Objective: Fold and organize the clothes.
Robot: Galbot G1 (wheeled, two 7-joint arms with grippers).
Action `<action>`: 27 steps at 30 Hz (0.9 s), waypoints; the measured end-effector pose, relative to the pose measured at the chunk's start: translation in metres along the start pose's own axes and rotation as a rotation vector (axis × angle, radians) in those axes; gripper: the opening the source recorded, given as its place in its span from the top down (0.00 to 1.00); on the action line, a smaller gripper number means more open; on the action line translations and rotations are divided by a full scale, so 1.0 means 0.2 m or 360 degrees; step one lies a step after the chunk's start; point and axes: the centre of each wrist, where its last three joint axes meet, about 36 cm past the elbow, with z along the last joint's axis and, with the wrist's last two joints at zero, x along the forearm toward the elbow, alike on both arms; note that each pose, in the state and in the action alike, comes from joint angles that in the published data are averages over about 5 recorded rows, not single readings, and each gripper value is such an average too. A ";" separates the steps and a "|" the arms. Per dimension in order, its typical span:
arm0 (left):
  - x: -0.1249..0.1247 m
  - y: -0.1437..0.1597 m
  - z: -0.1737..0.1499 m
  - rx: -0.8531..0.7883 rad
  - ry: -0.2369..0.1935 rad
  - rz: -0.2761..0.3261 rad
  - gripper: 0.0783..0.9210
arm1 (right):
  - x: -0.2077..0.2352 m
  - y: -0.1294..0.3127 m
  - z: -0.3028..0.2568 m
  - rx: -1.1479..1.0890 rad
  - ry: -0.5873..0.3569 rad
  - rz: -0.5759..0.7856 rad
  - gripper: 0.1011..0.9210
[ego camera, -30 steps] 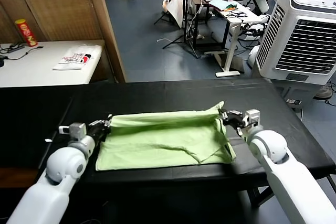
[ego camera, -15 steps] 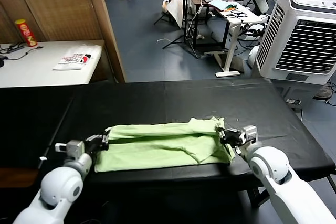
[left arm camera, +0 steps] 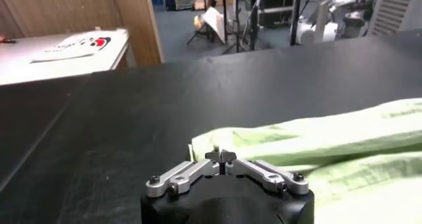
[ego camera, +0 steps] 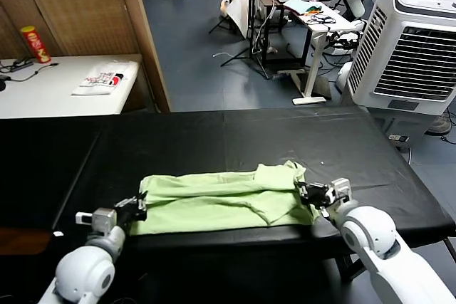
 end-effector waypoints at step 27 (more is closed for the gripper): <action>-0.29 0.14 0.00 0.0396 0.0031 -0.0012 0.15 | -0.52 0.00 -0.03 -0.0177 -0.0104 0.0155 0.32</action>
